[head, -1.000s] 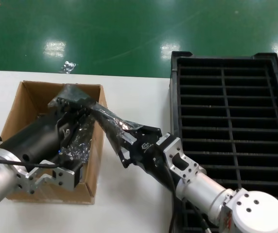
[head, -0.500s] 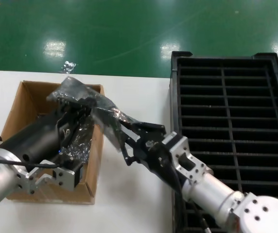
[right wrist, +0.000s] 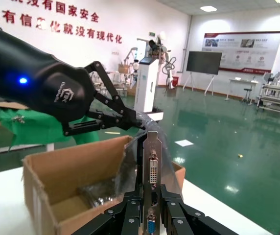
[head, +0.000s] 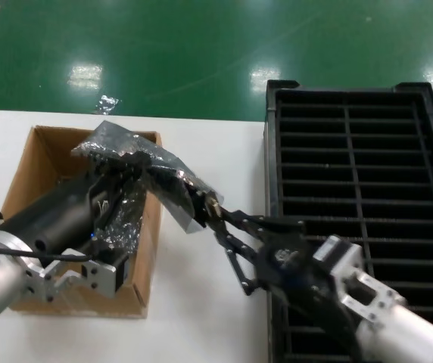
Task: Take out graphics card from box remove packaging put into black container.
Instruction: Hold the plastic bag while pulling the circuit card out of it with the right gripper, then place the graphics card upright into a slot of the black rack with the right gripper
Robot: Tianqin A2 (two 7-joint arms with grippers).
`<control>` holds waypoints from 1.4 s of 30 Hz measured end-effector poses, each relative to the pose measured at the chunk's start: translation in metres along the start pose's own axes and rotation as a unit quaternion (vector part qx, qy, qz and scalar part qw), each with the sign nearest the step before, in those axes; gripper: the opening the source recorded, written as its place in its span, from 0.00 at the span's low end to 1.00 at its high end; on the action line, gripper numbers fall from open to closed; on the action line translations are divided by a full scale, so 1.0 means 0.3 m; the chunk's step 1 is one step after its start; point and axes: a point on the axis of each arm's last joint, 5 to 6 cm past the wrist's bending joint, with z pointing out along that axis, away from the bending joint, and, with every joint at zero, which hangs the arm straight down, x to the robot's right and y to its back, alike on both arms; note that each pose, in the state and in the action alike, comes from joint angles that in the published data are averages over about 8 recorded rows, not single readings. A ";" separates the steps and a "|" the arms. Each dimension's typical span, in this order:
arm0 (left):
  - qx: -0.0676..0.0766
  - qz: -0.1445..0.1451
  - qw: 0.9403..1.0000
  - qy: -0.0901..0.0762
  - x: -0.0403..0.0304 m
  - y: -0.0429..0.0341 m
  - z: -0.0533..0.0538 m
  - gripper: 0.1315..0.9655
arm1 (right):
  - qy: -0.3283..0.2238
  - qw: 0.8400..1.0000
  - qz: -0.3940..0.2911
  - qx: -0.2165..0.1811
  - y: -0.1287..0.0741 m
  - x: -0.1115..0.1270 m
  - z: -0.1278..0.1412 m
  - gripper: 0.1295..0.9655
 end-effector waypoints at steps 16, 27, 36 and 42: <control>0.000 0.000 1.000 0.000 0.000 0.000 0.000 0.01 | 0.039 0.998 -0.006 -0.054 -0.073 0.131 -0.409 0.07; 0.000 0.000 1.000 0.000 0.000 0.000 0.000 0.01 | 0.046 0.997 -0.015 -0.064 -0.085 0.162 -0.475 0.07; 0.000 0.000 1.000 0.000 0.000 0.000 0.000 0.01 | 0.044 0.997 -0.021 -0.066 -0.093 0.162 -0.471 0.07; 0.000 0.000 1.000 0.000 0.000 0.000 0.000 0.01 | 0.027 0.994 -0.058 -0.091 -0.153 0.189 -0.458 0.07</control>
